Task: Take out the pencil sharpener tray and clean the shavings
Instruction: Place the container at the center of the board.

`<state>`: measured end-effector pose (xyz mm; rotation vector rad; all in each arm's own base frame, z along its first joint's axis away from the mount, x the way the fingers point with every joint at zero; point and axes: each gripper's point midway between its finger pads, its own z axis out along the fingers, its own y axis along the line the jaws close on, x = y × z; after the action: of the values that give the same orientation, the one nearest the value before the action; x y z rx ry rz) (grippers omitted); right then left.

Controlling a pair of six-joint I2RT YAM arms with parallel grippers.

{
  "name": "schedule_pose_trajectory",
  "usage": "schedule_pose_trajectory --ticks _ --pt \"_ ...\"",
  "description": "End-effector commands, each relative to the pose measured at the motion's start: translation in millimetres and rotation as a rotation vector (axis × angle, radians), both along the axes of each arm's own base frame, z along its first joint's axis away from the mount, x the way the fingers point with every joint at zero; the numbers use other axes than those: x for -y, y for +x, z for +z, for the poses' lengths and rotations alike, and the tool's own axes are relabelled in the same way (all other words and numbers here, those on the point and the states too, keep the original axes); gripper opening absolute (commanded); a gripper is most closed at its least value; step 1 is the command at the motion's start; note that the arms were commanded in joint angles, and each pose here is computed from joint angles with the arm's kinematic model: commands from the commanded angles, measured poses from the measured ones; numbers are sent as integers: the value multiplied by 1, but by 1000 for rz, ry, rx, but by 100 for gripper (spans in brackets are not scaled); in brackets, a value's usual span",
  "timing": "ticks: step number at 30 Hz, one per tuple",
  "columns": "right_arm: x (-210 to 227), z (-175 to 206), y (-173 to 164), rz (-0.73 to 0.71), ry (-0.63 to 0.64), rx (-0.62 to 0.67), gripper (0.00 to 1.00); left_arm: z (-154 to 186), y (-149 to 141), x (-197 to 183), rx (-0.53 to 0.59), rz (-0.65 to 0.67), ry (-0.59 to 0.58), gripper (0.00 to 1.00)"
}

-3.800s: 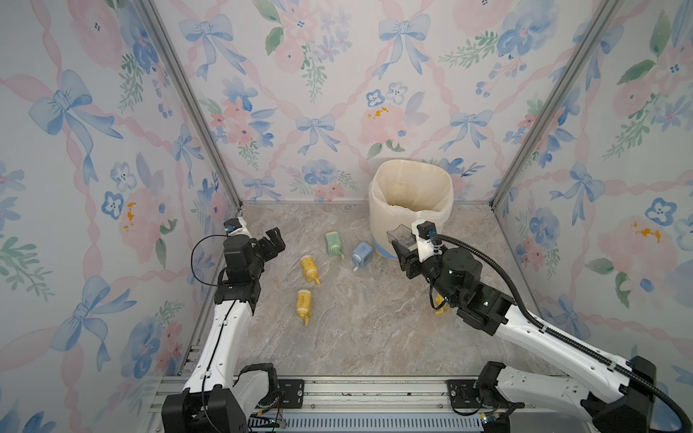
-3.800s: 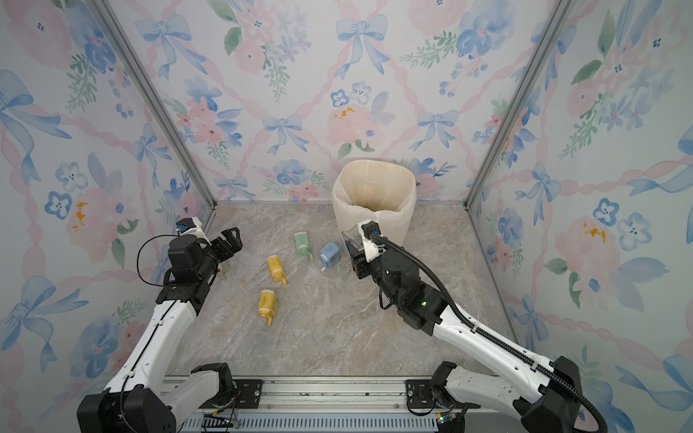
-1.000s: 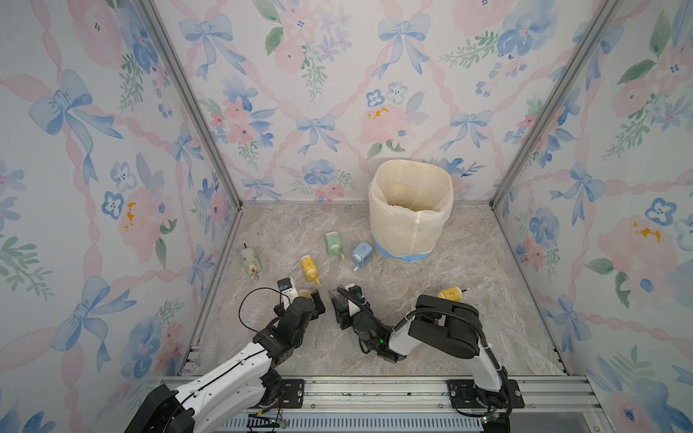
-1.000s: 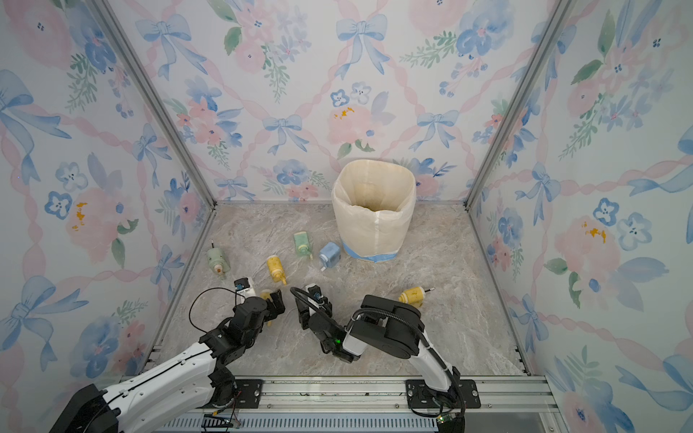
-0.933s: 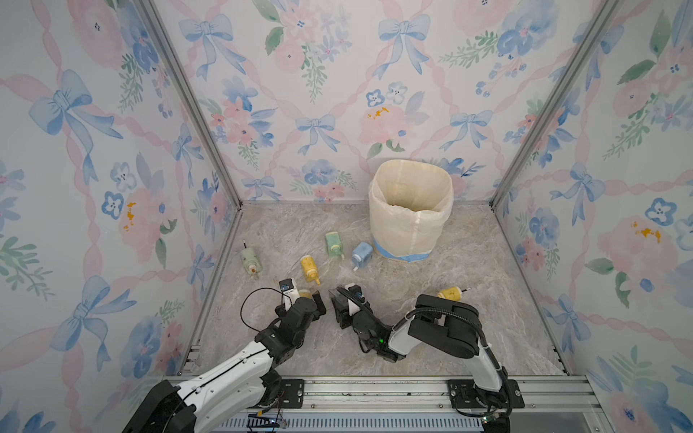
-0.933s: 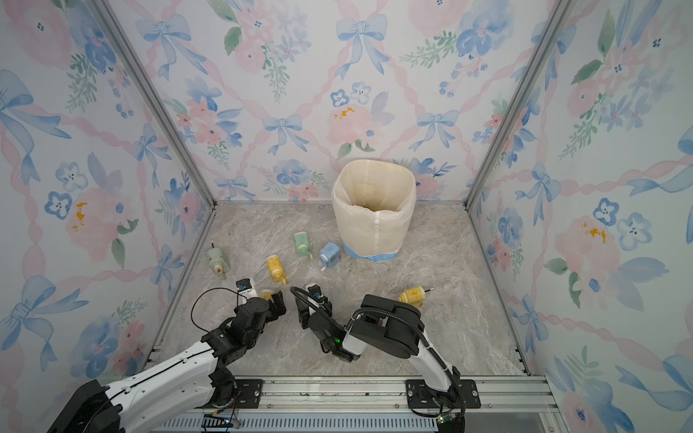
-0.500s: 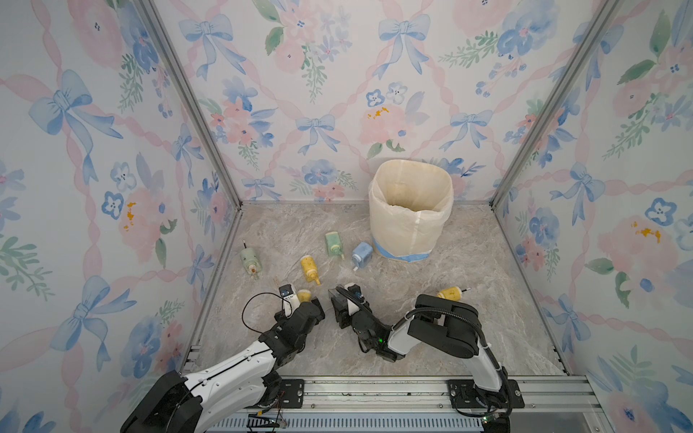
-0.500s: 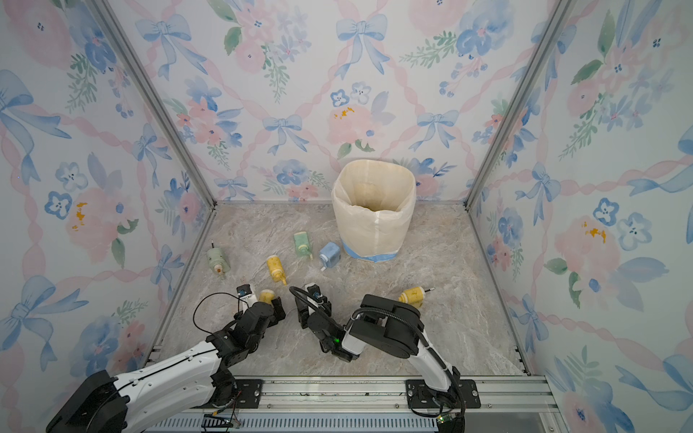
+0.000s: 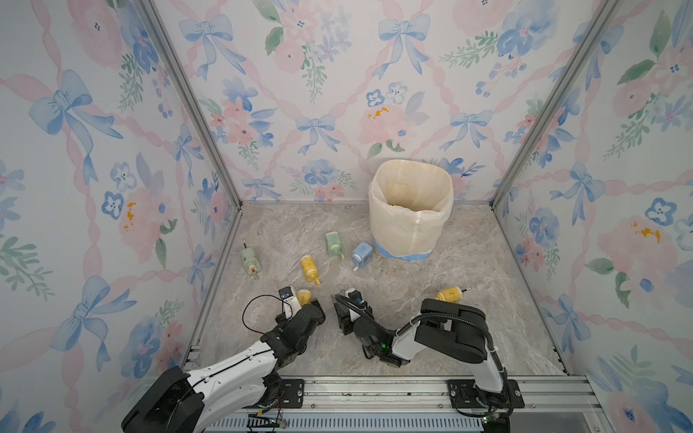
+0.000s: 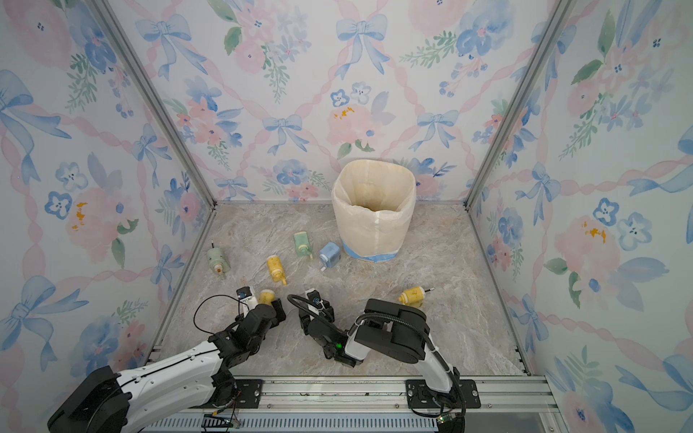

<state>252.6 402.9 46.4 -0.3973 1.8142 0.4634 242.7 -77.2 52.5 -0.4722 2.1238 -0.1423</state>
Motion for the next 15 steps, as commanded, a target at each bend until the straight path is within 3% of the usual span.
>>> schedule_pose_trajectory --ticks 1,6,15 --pt "10 -13 -4 -13 -69 -21 69 -12 -6 -8 -33 35 30 96" --pt "8 -11 -6 -3 -68 -21 79 -16 -5 -8 -49 43 41 97" --pt "29 12 -2 -58 -14 21 80 -12 -1 -6 -26 43 47 98"
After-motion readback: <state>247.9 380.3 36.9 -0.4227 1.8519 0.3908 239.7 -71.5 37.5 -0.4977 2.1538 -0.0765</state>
